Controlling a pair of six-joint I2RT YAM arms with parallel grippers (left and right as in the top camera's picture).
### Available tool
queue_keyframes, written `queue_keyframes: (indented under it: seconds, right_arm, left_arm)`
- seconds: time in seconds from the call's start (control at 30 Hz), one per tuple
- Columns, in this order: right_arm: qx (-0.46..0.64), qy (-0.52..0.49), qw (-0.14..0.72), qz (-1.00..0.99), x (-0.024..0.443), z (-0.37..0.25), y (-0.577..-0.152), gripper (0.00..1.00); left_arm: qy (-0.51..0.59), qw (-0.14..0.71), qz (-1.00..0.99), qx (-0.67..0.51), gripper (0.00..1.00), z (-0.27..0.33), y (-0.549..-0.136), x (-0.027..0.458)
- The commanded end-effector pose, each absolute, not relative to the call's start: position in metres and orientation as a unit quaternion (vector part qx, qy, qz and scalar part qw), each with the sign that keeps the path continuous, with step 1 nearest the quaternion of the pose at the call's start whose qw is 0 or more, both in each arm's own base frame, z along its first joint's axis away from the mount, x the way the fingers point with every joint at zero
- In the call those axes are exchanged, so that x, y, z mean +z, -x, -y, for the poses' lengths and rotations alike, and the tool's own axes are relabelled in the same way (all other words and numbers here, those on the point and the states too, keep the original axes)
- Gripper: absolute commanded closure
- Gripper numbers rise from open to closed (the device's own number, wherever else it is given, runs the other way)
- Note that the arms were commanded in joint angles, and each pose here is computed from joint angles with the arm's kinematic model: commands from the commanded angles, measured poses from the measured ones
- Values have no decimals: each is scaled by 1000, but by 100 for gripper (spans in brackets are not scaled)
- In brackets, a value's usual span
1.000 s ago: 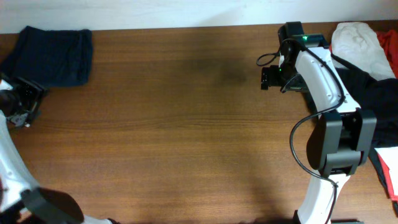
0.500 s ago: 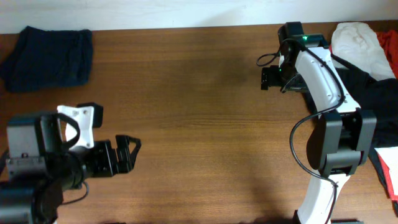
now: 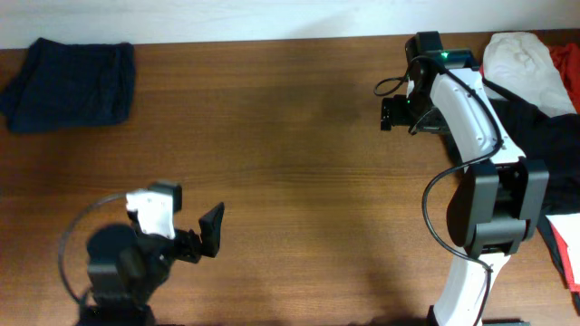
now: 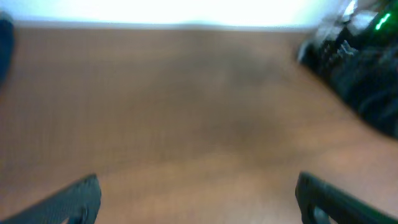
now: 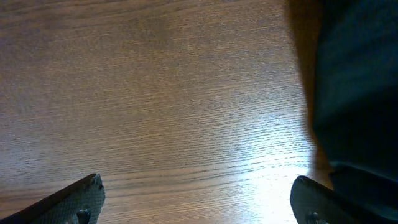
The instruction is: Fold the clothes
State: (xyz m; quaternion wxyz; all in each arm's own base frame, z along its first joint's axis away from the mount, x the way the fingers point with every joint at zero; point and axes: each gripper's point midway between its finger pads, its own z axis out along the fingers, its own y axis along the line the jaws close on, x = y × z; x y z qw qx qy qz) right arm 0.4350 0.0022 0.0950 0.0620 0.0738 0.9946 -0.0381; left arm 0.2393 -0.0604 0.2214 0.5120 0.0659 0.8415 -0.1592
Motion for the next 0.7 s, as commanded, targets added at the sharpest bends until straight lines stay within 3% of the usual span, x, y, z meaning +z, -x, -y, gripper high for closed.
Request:
queue_keyframes:
  seconds: [0.0,0.4,0.53,0.67]
  right_arm:
    - [-43,-77,69,-994,100,1,-437,1]
    - [-43,-77,69,-994,100,1,-437,1]
    - [-43,-77,69,-994,100,1,-437,1]
    - [-43,-77,69,-994,100,1,-437,1]
  left_arm:
    - [-48,536,-835,-115,1,43,-245,186]
    - [15,705,-708,-21,1,-2,-239,198]
    - [14,727,-686,-19,1,-3,-246,190]
    - [32,686,-727,-5,1,-11,-246,161]
